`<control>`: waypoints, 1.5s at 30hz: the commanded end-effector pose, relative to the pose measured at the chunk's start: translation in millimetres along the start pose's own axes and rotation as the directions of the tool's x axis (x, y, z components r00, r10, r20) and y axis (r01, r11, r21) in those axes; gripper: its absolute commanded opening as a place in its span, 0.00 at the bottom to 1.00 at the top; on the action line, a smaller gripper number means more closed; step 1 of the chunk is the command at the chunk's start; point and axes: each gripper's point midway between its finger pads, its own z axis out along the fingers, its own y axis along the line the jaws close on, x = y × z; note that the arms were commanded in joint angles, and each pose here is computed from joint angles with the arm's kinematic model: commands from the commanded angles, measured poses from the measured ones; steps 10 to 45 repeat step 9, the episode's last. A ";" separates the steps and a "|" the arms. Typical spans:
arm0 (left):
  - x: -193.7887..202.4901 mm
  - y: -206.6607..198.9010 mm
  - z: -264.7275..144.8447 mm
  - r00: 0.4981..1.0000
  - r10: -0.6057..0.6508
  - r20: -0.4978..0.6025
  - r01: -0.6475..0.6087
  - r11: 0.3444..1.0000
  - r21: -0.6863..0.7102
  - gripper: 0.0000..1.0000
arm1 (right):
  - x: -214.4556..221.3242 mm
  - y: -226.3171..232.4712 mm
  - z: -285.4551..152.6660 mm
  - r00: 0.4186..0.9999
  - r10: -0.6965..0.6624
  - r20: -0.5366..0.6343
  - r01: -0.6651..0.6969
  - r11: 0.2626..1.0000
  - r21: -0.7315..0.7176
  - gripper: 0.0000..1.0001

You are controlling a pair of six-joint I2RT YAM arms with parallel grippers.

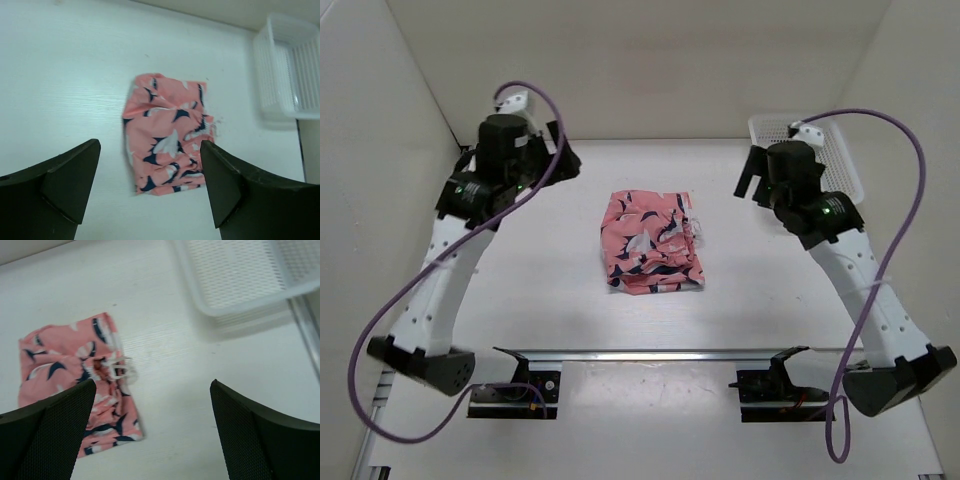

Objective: Fold and stack the shorts
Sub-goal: Fold the shorts

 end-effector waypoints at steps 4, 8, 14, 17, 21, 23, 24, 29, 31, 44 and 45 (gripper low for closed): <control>-12.5 82.9 -63.6 0.986 -0.021 0.166 0.068 0.957 -0.282 0.98 | 7.3 -86.5 -33.8 0.998 -0.013 0.054 -0.005 0.943 0.332 0.99; -9.6 102.3 -80.5 0.978 -0.033 0.205 0.099 0.941 -0.325 1.00 | 15.1 -98.4 -38.7 0.998 -0.018 0.059 -0.005 0.929 0.370 0.99; -7.5 103.2 -80.7 0.980 -0.032 0.197 0.097 0.939 -0.329 1.00 | 16.8 -99.8 -39.3 0.998 -0.030 0.047 0.010 0.928 0.373 0.99; -7.5 103.2 -80.7 0.980 -0.032 0.197 0.097 0.939 -0.329 1.00 | 16.8 -99.8 -39.3 0.998 -0.030 0.047 0.010 0.928 0.373 0.99; -7.5 103.2 -80.7 0.980 -0.032 0.197 0.097 0.939 -0.329 1.00 | 16.8 -99.8 -39.3 0.998 -0.030 0.047 0.010 0.928 0.373 0.99; -7.5 103.2 -80.7 0.980 -0.032 0.197 0.097 0.939 -0.329 1.00 | 16.8 -99.8 -39.3 0.998 -0.030 0.047 0.010 0.928 0.373 0.99; -7.5 103.2 -80.7 0.980 -0.032 0.197 0.097 0.939 -0.329 1.00 | 16.8 -99.8 -39.3 0.998 -0.030 0.047 0.010 0.928 0.373 0.99; -7.5 103.2 -80.7 0.980 -0.032 0.197 0.097 0.939 -0.329 1.00 | 16.8 -99.8 -39.3 0.998 -0.030 0.047 0.010 0.928 0.373 0.99; -7.5 103.2 -80.7 0.980 -0.032 0.197 0.097 0.939 -0.329 1.00 | 16.8 -99.8 -39.3 0.998 -0.030 0.047 0.010 0.928 0.373 0.99; -7.5 103.2 -80.7 0.980 -0.032 0.197 0.097 0.939 -0.329 1.00 | 16.8 -99.8 -39.3 0.998 -0.030 0.047 0.010 0.928 0.373 0.99; -7.5 103.2 -80.7 0.980 -0.032 0.197 0.097 0.939 -0.329 1.00 | 16.8 -99.8 -39.3 0.998 -0.030 0.047 0.010 0.928 0.373 0.99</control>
